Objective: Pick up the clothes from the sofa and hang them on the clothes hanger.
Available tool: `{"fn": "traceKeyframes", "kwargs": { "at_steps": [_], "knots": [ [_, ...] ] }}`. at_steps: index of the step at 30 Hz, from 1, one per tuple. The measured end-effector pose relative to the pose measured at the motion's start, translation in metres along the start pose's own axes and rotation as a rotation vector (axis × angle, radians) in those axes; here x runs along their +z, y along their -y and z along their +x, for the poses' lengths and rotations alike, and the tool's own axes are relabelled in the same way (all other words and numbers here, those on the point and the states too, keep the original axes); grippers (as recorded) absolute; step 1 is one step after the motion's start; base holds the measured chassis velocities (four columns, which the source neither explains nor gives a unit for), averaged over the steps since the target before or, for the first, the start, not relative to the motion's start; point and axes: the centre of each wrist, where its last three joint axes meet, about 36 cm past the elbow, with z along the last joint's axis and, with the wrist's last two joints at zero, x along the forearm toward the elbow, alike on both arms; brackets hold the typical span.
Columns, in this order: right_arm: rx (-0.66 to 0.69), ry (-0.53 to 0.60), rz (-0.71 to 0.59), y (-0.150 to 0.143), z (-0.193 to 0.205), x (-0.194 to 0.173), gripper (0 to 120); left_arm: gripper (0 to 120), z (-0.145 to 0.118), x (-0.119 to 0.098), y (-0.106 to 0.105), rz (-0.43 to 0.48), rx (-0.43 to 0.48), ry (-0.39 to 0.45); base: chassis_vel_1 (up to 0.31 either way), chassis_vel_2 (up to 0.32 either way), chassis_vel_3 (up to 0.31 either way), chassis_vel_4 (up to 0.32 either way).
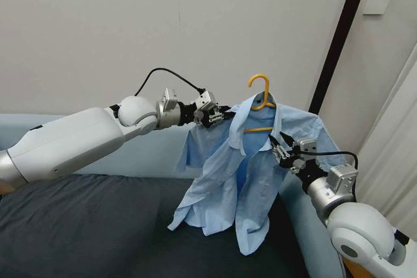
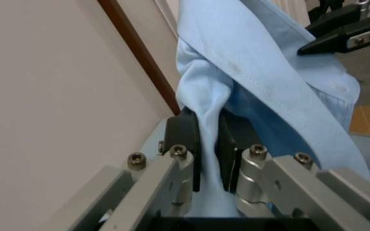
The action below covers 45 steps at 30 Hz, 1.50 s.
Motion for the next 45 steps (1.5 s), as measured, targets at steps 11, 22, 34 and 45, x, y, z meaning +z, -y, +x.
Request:
{"fn": "traceKeyframes", "kwargs": {
  "at_steps": [11,22,34,45],
  "knots": [
    [0.002,0.029,0.164,0.017,0.005,-0.025,0,7,-0.008,-0.031,-0.018,0.005,0.003,0.021,0.0,0.0,0.0,0.0],
    [-0.012,0.075,0.38,0.03,0.016,-0.066,0,7,-0.03,-0.092,-0.04,-0.052,0.042,0.041,0.0,0.0,0.0,0.0],
    [-0.055,0.089,0.359,0.022,0.028,-0.072,0,7,-0.028,-0.092,-0.036,-0.043,0.045,0.058,0.0,0.0,0.0,0.0],
    [-0.198,0.116,0.347,0.001,0.062,-0.087,40,7,-0.001,-0.071,-0.053,-0.044,-0.027,0.061,0.0,0.0,0.0,0.0]
  ]
}}
